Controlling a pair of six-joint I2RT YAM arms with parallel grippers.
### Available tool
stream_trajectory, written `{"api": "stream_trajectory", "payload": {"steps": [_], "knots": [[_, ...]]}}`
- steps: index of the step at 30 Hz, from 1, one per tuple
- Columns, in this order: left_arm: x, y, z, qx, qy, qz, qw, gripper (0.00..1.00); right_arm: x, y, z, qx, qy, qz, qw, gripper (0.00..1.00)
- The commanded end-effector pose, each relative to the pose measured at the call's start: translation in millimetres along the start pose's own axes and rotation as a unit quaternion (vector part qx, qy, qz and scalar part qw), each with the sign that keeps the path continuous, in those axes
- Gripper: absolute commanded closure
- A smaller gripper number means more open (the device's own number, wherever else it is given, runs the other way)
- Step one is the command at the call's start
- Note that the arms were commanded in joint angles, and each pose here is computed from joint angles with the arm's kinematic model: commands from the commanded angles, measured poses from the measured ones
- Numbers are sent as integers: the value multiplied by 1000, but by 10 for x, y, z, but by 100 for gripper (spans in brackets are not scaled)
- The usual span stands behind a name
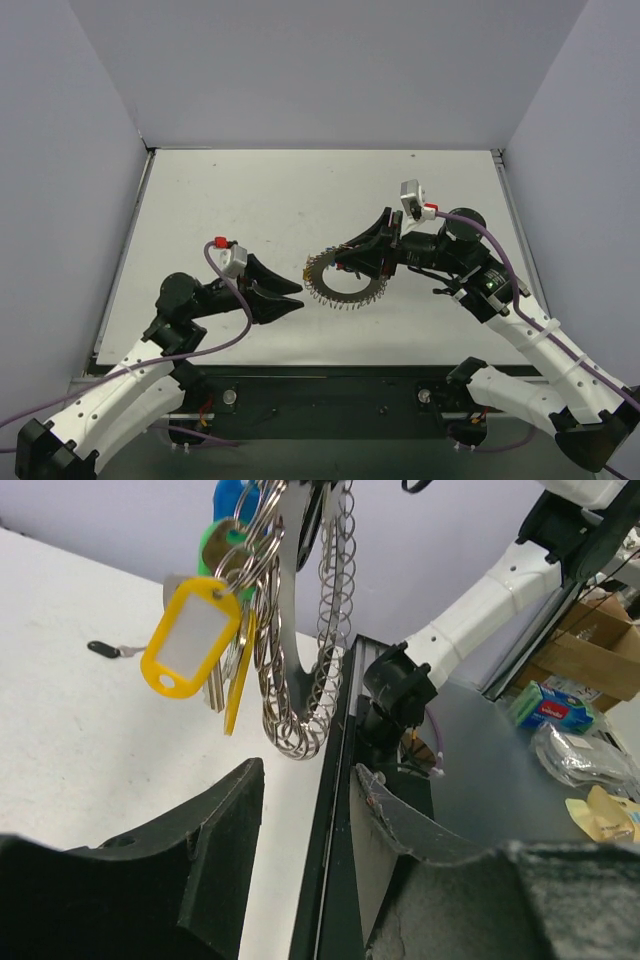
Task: Put the keys on the keyring
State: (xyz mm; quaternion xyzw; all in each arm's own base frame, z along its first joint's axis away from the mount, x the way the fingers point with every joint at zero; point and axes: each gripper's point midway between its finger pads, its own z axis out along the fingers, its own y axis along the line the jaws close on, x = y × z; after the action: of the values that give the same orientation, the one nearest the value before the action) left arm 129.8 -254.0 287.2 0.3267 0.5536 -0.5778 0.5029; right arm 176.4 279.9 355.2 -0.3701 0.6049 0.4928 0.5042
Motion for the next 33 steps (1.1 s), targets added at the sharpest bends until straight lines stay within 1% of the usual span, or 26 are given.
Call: {"api": "stream_trajectory", "payload": {"steps": [1,10,14,18,26,29,32,33], "knots": [[-106,-139,23,45,-12,27,999,50,-480,170,-69,-20,-67,-52,996,100],[-133,-67,73,39,-17,32,999,52,-480,173,-77,-20,-68,-52,996,100],[-135,-29,99,36,-16,33,999,57,-475,174,-73,-21,-67,-52,996,100],[-159,-17,117,36,-19,34,999,58,-463,171,-69,-23,-66,-50,996,100],[-244,-23,141,38,-36,39,998,64,-451,164,-59,-24,-66,-48,996,100],[-263,-27,150,41,-40,38,998,65,-453,167,-58,-25,-67,-49,996,100],[-285,-34,163,44,-44,39,997,68,-441,169,-56,-26,-66,-47,996,100],[-280,-42,163,47,-42,38,997,71,-438,165,-55,-25,-66,-47,996,100]]}}
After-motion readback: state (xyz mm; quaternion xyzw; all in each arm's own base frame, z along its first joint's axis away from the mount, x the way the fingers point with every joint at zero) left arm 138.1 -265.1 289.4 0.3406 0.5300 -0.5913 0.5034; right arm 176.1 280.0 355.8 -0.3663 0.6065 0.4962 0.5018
